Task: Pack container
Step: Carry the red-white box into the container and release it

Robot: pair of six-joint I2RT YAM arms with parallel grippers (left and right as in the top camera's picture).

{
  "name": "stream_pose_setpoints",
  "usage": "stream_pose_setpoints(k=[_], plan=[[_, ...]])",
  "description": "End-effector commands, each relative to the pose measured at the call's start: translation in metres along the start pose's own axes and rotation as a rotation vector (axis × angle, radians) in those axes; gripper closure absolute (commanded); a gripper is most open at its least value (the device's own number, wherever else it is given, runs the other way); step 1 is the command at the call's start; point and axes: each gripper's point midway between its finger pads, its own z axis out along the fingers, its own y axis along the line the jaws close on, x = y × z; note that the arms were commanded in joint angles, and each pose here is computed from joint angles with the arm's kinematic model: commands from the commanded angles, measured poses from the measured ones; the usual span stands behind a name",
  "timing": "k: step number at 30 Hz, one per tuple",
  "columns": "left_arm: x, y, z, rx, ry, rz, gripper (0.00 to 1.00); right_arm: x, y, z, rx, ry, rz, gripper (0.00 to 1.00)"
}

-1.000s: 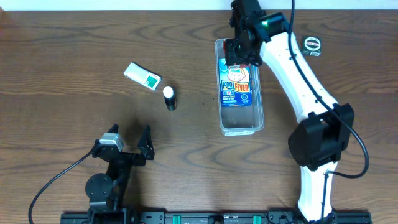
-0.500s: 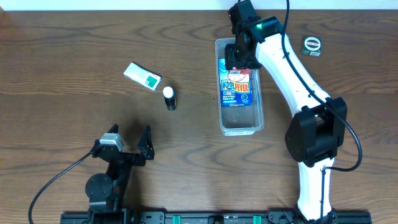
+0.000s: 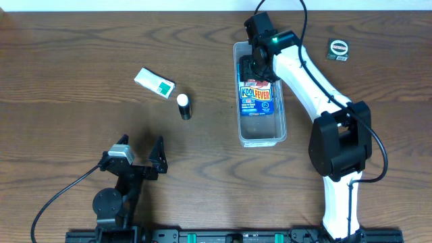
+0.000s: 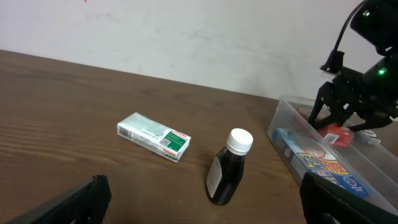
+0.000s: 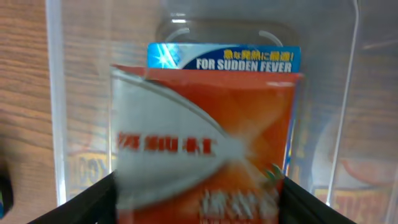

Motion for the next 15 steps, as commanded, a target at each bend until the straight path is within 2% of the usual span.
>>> stream_pose_setpoints(k=[1, 9, 15], plan=[[0.015, 0.003, 0.001, -0.002, 0.046, -0.015, 0.02, 0.005, 0.007, 0.005, 0.0, 0.007, -0.011, 0.3], [0.015, 0.003, 0.001, -0.002, 0.046, -0.015, 0.02, 0.0, 0.011, 0.004, -0.009, -0.015, -0.032, 0.27], [0.015, 0.003, 0.001, -0.002, 0.046, -0.015, 0.02, -0.037, 0.015, -0.046, -0.046, -0.145, -0.08, 0.27]])
